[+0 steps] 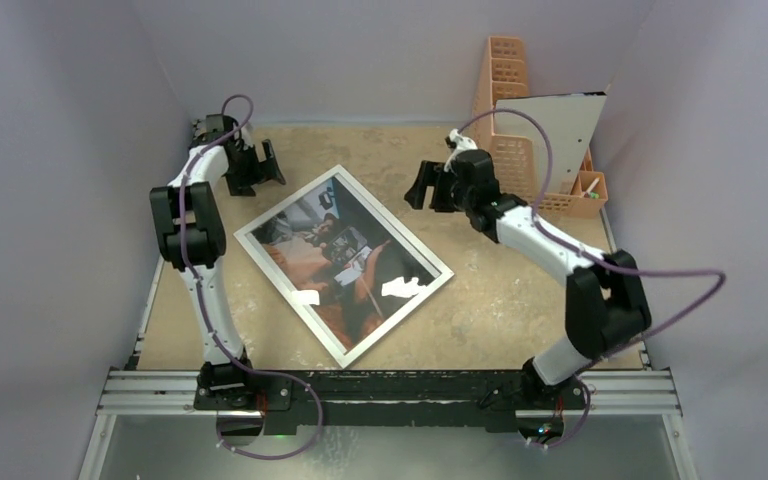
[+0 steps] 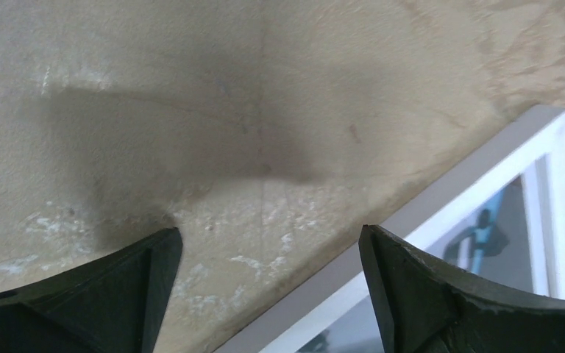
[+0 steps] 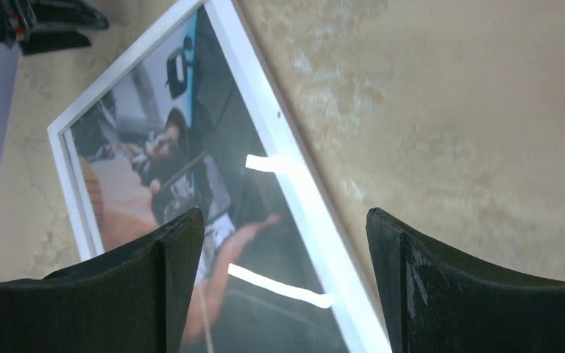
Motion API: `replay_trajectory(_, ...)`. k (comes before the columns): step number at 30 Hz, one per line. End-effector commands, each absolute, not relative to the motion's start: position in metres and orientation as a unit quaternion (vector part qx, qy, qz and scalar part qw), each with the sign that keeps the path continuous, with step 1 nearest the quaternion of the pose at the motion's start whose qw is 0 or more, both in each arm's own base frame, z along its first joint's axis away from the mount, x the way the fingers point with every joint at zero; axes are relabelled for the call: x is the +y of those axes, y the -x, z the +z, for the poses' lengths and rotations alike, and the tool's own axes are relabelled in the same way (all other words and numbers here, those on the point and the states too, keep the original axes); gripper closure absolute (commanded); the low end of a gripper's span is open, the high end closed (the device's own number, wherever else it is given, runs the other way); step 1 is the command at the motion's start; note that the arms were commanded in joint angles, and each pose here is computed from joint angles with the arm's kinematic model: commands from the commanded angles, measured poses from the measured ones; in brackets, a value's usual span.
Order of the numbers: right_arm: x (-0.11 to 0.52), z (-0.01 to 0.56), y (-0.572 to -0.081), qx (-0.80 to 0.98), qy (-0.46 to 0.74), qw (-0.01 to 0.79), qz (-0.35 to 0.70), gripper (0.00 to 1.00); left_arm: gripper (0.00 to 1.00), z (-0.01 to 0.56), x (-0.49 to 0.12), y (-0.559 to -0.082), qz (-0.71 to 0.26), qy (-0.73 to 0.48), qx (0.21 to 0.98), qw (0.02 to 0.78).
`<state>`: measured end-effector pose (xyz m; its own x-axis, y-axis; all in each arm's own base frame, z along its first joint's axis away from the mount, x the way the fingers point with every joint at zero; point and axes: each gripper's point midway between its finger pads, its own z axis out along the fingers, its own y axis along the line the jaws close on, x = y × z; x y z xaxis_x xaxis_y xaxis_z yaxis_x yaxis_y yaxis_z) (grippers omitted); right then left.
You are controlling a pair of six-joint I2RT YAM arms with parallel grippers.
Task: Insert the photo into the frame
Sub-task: Turn over the photo frame at the center of the board, then adjust the photo frame at the center of the board.
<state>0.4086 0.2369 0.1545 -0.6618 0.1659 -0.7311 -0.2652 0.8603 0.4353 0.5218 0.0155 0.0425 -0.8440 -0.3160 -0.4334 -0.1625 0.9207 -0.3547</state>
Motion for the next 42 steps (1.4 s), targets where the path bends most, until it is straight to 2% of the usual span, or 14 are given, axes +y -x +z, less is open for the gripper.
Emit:
replay_trajectory(1,0.21,0.134,-0.362,0.892,-0.053,0.376,0.247,0.18,0.03,0.03,0.021,-0.527,-0.148,0.119,0.949,0.252)
replay_trajectory(7,0.187,0.106,-0.29,0.899,-0.141,0.314,0.269,0.18,0.03,0.016,0.013,-0.522,-0.172,0.118,0.95,0.234)
replay_trajectory(11,0.192,0.093,-0.254,0.894,-0.146,0.276,0.32,0.17,0.03,0.012,0.015,-0.523,-0.194,0.127,0.946,0.226)
replay_trajectory(23,0.218,0.056,-0.228,0.895,-0.142,0.179,0.382,0.17,0.04,0.007,-0.003,-0.491,-0.237,0.128,0.947,0.173)
replay_trajectory(33,0.214,0.07,-0.303,0.886,-0.142,0.259,0.357,0.18,0.07,0.009,-0.023,-0.451,-0.274,0.192,0.934,0.123)
replay_trajectory(42,0.209,0.084,-0.38,0.867,-0.084,0.353,0.343,0.2,0.08,0.018,-0.015,-0.399,-0.213,0.266,0.934,0.109)
